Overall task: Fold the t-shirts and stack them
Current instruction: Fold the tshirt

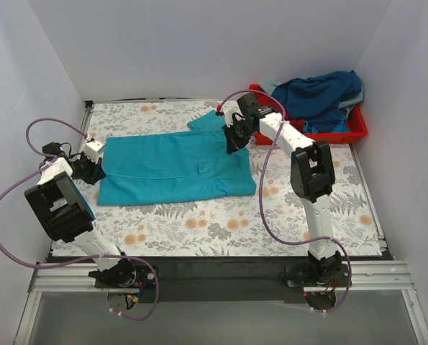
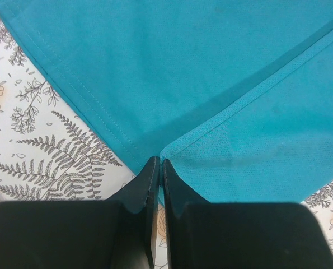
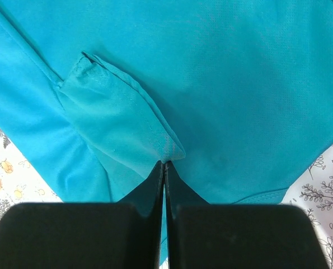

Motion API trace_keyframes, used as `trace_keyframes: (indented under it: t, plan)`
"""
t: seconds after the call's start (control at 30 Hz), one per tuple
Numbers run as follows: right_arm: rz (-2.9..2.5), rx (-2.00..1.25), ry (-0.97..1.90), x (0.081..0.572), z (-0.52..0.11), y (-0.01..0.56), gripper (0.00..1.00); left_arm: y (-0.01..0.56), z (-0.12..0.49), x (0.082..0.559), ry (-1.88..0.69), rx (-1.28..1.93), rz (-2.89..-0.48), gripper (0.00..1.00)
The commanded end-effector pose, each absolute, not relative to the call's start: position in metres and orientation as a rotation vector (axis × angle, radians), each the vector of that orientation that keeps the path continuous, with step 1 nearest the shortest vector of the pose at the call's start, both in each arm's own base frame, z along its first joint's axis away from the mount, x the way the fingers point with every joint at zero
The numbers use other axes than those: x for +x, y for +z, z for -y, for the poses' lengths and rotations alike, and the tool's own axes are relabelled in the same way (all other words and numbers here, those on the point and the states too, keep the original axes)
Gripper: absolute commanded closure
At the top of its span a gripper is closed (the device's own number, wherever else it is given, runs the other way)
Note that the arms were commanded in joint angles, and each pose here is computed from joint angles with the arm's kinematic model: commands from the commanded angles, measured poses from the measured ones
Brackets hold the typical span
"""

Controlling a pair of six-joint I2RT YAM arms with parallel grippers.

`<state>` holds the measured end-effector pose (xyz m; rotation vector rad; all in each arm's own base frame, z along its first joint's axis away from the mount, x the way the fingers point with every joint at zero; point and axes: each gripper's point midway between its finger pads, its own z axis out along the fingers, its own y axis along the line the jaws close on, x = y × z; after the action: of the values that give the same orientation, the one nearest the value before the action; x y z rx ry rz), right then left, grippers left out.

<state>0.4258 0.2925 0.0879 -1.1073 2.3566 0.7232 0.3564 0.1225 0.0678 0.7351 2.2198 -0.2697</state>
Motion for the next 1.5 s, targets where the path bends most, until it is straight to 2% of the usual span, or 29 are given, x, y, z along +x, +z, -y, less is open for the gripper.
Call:
trace_keyframes:
  t: [0.0, 0.6, 0.67, 0.7, 0.77, 0.8, 0.9, 1.03, 1.23, 1.47]
  plan:
    - [-2.302, -1.09, 0.698, 0.442, -0.295, 0.099, 0.99, 0.061, -0.13, 0.359, -0.245, 0.716, -2.23, 1.0]
    - [-2.29, -1.031, 0.69, 0.456, -0.301, 0.09, 0.99, 0.041, -0.134, 0.349, -0.233, 0.669, -2.305, 0.99]
    - [-2.307, -1.02, 0.672, 0.457, -0.298, 0.087, 0.99, 0.046, -0.137, 0.353, -0.227, 0.619, -2.32, 0.85]
    - [-2.321, -1.023, 0.66, 0.455, -0.296, 0.084, 0.85, 0.049, -0.139, 0.354, -0.219, 0.606, -2.328, 0.82]
    - [-2.313, -1.025, 0.65, 0.453, -0.29, 0.093, 0.71, 0.053, -0.141, 0.347, -0.242, 0.528, -2.379, 0.77]
    - [-2.319, -1.027, 0.649, 0.45, -0.285, 0.097, 0.56, 0.062, -0.144, 0.349, -0.236, 0.512, -2.384, 0.66]
    - [-2.35, -1.017, 0.678, 0.433, -0.263, 0.11, 0.47, 0.074, -0.143, 0.332, -0.296, 0.411, -2.439, 0.53]
    - [-2.431, -1.032, 0.74, 0.39, -0.241, 0.112, 0.45, 0.084, -0.136, 0.306, -0.311, 0.32, -2.478, 0.4]
    - [-2.573, -1.023, 0.815, 0.334, -0.225, 0.084, 0.49, 0.052, -0.132, 0.276, -0.309, 0.209, -2.601, 0.38]
    - [-2.676, -1.019, 0.827, 0.323, -0.219, 0.049, 0.51, 0.028, -0.133, 0.271, -0.346, 0.131, -2.667, 0.37]
